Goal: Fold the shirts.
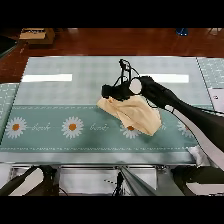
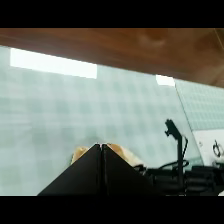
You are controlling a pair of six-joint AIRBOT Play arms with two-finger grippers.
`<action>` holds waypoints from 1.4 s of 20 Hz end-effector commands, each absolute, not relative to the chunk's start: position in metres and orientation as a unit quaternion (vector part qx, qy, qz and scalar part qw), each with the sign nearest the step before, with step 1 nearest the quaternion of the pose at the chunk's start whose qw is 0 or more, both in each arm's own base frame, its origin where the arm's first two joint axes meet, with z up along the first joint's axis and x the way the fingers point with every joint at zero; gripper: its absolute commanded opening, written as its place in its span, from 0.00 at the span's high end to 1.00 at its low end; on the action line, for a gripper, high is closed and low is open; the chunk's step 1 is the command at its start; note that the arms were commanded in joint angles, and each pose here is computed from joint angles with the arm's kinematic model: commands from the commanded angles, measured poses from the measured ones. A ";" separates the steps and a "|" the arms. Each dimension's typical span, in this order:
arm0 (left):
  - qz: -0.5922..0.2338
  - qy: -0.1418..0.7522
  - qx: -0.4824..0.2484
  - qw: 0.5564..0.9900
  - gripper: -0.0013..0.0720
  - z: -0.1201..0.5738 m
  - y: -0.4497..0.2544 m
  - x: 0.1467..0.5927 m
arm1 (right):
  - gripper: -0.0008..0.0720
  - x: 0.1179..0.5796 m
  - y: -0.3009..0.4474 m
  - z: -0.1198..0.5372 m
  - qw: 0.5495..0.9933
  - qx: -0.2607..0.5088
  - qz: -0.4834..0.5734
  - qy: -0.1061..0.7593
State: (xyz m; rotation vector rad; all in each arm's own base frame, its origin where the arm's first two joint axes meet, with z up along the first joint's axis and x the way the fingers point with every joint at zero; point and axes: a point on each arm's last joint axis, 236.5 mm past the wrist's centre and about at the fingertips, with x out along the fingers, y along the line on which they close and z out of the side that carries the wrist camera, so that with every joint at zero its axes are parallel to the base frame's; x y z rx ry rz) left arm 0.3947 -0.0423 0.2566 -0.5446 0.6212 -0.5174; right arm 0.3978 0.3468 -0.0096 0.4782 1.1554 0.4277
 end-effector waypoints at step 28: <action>-0.242 0.348 -0.229 0.876 0.96 0.220 -0.054 0.405 | 0.93 0.318 0.128 -0.038 0.772 0.464 0.050 0.431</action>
